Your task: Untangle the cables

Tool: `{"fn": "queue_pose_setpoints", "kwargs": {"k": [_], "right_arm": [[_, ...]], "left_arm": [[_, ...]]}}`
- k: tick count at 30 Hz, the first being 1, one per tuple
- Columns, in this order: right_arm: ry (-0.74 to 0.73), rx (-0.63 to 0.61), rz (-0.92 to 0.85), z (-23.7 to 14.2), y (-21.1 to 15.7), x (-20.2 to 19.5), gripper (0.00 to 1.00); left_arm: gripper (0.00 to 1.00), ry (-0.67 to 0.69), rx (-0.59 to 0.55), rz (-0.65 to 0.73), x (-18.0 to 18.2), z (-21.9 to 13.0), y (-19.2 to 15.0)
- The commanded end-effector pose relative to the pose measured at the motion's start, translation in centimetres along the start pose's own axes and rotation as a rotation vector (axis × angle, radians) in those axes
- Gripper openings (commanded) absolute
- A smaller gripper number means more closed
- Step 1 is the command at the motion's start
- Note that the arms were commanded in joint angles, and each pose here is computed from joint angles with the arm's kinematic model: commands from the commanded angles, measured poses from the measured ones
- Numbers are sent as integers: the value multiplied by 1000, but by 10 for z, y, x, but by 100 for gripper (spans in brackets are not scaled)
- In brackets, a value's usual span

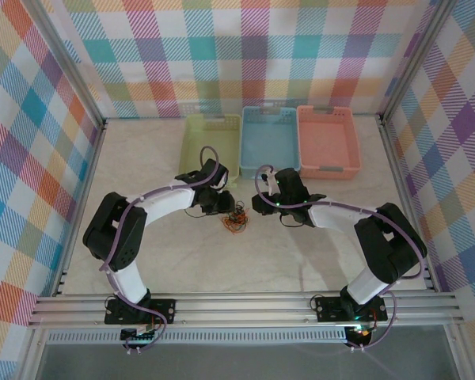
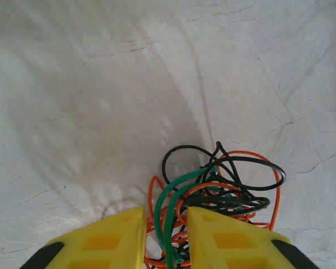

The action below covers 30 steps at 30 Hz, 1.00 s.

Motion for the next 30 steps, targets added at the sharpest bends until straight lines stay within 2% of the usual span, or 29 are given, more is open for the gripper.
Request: {"fn": "queue_pose_setpoints", "kwargs": {"k": [1,7,10,18,30], "right_arm": [[63,4,-11,5,7,15,26],[84,27,-15,9,5,18,28],[116,37,-23,10,4,23,28],[183,100,-30,19,5,38,31],[108,136,-46,28,-1,29,29]], "left_arm": [[21,-45,-25,5,-5,-10,0],[4,-84,-3,-12,-6,-5,-3],[0,-79,-11,-10,-5,-8,-4],[0,-78,-3,-15,-4,-7,-7],[0,-62,3,9,-6,-10,-11]]}}
Point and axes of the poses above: each hand's point on the last joint's axis, 136 mm out from that joint toward the fingers, its own z axis out along the fingers, its own x axis along the line the jaws close on, y = z × x, the point moved 1 cm from there along -z, back along the fingers, and after that the axes turned 7 degrees about z, right-handed, at the moved point
